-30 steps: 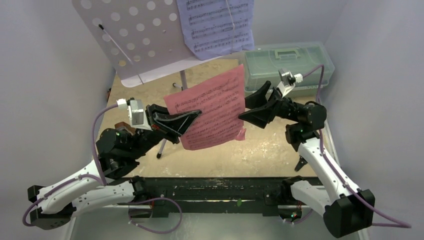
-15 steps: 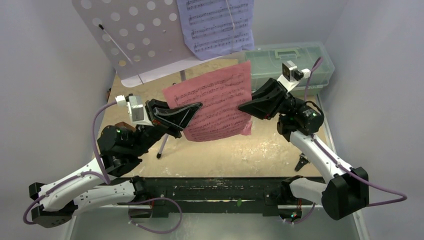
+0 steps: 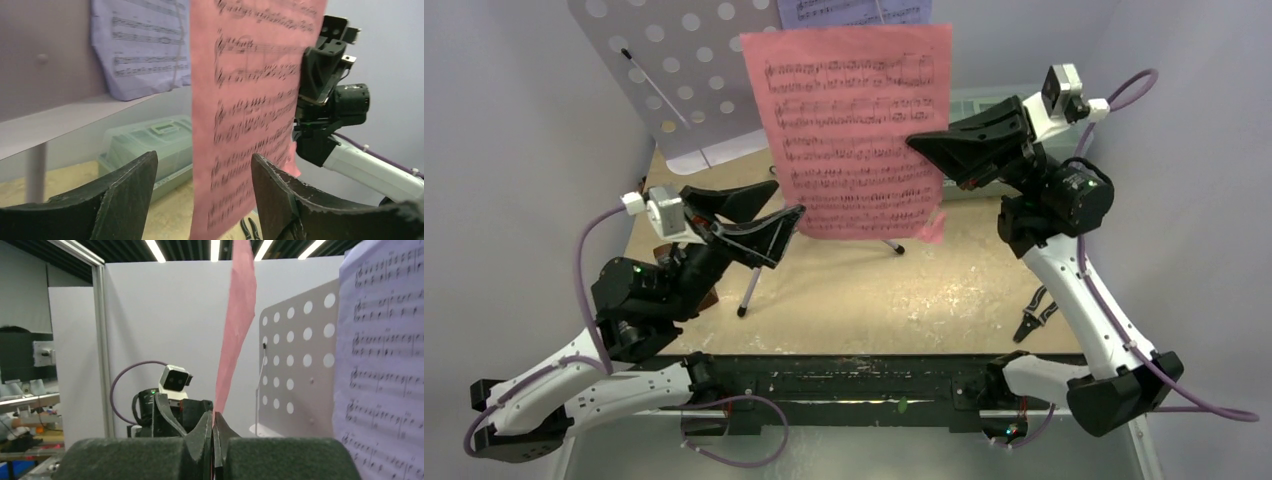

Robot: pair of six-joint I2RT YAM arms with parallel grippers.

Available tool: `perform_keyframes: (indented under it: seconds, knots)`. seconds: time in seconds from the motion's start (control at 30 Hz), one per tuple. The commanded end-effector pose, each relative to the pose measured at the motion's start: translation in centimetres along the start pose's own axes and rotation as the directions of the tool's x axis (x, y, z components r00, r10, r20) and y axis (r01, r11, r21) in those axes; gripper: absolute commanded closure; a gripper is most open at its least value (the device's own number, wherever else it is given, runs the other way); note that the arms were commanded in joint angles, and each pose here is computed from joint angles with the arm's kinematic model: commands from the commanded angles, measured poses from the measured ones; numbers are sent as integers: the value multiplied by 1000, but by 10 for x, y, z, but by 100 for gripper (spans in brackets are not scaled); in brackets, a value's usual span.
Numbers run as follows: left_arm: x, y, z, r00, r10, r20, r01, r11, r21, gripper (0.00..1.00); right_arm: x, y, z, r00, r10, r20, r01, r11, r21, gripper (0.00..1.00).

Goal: Set up the instrument practice props

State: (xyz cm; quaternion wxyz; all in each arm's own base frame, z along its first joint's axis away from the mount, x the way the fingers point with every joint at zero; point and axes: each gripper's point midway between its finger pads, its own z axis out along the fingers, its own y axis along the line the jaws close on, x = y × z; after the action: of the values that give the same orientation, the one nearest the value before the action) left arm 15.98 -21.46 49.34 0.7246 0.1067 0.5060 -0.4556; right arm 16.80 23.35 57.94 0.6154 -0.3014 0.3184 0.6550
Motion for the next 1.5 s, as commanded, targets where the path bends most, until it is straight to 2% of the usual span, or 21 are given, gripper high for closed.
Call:
perform_keyframes:
  seconds: [0.0, 0.1, 0.27, 0.43, 0.53, 0.63, 0.77, 0.93, 1.17, 1.47]
  knots:
    - [-25, 36, -20, 998, -34, 49, 43, 978, -204, 31, -14, -33, 23, 999, -43, 7, 43, 998, 40, 100]
    - [-37, 53, -32, 995, -50, 81, 72, 953, -293, 29, -23, -44, 38, 999, -49, 18, 49, 999, 11, 100]
    - [-41, 82, -52, 998, -31, 58, 54, 886, -460, 29, -32, -53, 61, 995, -91, 38, 92, 996, -9, 100]
    - [-60, 96, -62, 997, -6, 80, 49, 837, -545, 28, -35, -61, 86, 990, -136, 38, 137, 991, -1, 100]
    - [-77, 98, -60, 994, 14, 104, 49, 814, -578, 25, -42, -62, 100, 984, -169, 47, 169, 986, 4, 100]
    - [-86, 97, -48, 996, 55, 76, 1, 799, -601, 22, -43, -66, 110, 983, -177, 50, 177, 984, 11, 100]
    - [-94, 105, -42, 995, 89, 48, -33, 732, -681, 17, -44, -70, 117, 980, -187, 69, 186, 982, 18, 100]
    - [-105, 106, -31, 991, 122, 50, -49, 694, -718, 15, -46, -72, 125, 976, -202, 82, 201, 979, 21, 100]
    - [-106, 115, -28, 978, 208, 35, -106, 626, -772, 19, -44, -79, 137, 973, -216, 83, 216, 976, 14, 100]
    - [-96, 121, -14, 941, 328, -79, -255, 539, -803, 25, -36, -90, 140, 967, -241, 81, 239, 970, 36, 100]
